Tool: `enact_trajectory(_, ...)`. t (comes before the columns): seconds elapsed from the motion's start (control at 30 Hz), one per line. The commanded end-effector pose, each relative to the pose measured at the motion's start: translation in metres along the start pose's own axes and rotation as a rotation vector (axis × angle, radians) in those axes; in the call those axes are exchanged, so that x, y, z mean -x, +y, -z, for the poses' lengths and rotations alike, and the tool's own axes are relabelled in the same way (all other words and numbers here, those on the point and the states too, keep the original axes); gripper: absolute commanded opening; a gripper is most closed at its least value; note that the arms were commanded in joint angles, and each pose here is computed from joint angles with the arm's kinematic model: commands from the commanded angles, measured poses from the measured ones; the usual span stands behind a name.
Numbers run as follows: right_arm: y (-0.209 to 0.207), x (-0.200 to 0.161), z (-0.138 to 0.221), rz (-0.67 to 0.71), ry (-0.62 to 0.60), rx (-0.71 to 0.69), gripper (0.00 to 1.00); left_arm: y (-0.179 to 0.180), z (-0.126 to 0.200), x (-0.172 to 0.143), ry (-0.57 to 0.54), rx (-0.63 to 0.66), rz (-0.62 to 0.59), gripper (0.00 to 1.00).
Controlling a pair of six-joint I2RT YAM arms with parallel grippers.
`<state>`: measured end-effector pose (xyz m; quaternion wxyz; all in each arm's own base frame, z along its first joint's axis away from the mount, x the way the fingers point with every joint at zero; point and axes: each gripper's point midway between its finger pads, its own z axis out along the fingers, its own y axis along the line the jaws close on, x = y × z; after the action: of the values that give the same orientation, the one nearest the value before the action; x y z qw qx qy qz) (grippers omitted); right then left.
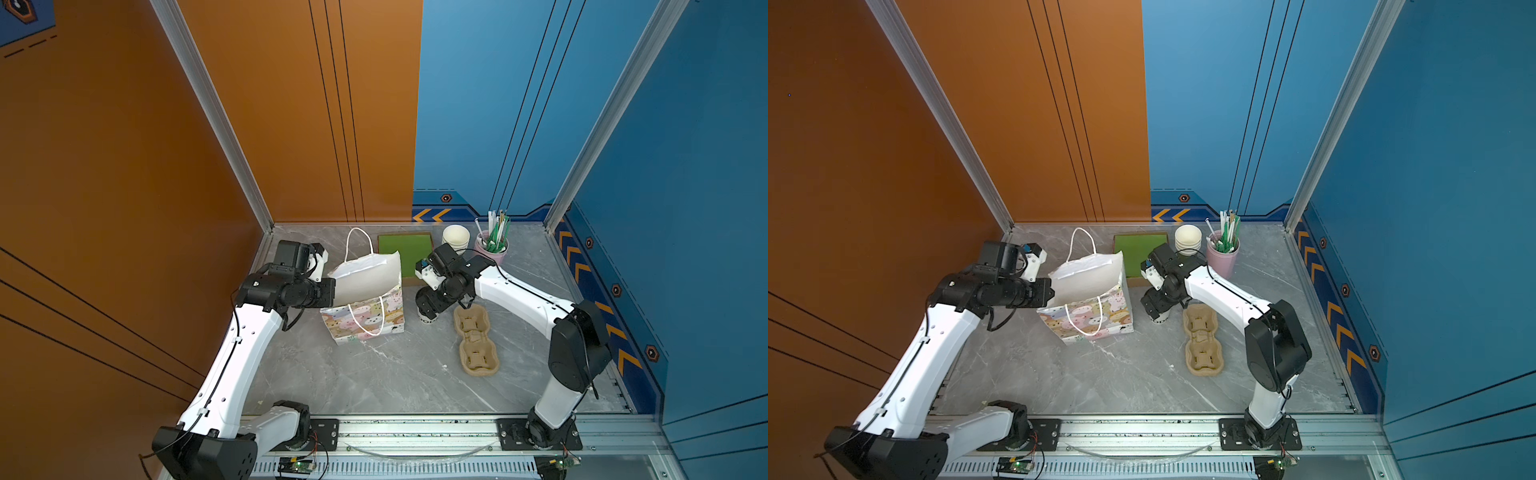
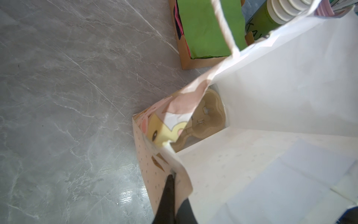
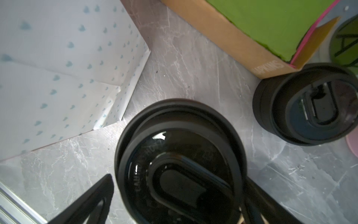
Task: Pack a coffee takeout order
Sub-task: Place the coffee cup at the center of the table.
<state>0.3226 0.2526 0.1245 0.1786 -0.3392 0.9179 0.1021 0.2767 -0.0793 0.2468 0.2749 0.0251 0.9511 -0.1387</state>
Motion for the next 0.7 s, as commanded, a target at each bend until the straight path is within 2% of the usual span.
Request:
enact_trajectory(0.0,0.007,0.021,0.011,0.076,-0.137,0.038,1.00,0.007,0.001,-0.010,0.020,0.023,0.005,0.00)
enact_trajectory(0.67,0.008,0.019,-0.008,0.171,-0.190,0.101,1.00,0.006,-0.002,-0.013,0.034,0.014,0.008,0.00)
